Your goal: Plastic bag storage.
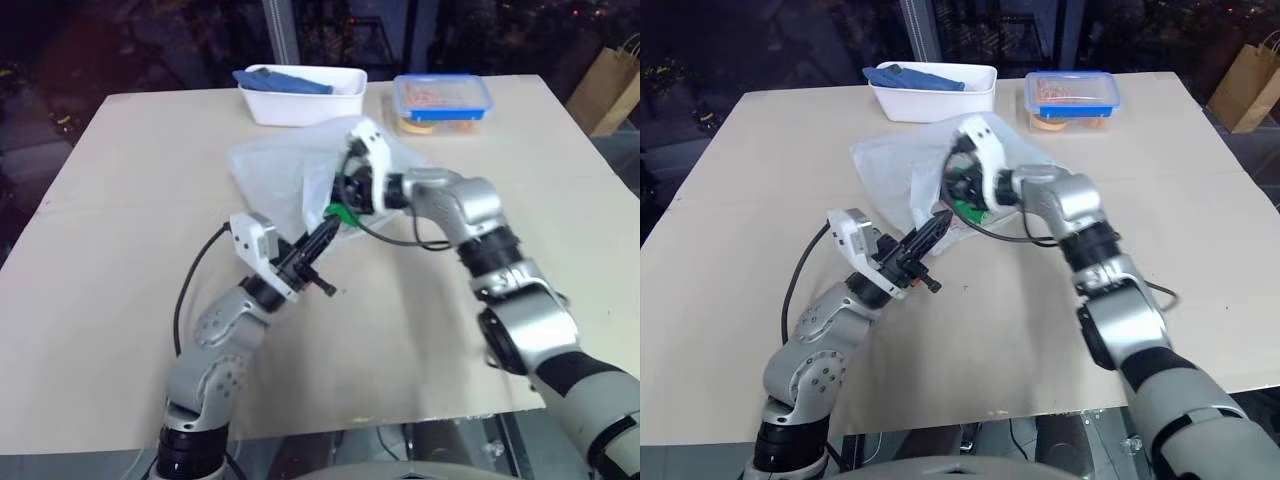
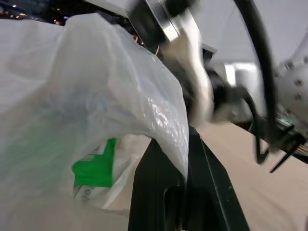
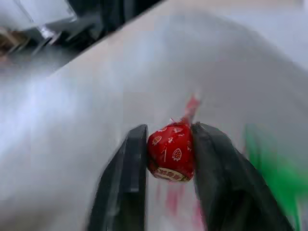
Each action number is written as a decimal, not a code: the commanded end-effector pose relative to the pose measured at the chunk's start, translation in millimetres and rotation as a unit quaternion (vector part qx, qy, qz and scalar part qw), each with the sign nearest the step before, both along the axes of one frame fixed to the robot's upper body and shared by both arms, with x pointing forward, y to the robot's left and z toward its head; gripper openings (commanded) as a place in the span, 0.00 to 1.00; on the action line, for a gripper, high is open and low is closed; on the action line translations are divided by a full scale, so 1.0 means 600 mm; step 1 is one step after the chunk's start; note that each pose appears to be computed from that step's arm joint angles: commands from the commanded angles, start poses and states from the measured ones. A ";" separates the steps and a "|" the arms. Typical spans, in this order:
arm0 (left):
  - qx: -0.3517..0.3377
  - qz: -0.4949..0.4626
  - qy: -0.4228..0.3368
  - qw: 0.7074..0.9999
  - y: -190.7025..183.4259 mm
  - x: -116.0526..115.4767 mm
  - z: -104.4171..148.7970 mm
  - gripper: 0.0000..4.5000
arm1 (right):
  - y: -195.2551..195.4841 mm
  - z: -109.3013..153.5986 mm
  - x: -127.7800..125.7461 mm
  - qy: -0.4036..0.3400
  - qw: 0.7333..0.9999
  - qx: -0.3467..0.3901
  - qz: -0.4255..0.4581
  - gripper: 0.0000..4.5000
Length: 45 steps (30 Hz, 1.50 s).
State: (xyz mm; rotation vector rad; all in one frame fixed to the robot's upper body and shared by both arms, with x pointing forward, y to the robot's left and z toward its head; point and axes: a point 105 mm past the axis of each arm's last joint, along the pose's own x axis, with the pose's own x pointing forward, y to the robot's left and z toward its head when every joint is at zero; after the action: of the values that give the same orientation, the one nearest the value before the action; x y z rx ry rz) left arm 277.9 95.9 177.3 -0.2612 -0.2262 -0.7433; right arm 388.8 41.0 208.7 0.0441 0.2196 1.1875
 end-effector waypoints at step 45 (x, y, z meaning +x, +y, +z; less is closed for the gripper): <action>0.005 0.037 -0.035 0.999 0.022 0.017 0.020 0.00 | -0.371 -0.059 0.022 -0.107 0.951 -0.174 -0.233 0.47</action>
State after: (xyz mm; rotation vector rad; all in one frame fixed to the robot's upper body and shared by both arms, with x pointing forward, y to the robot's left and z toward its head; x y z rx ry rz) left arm 290.4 107.5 180.2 -0.2294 -0.2519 -0.6807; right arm 401.1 -173.9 151.7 -0.3223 0.2836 0.6841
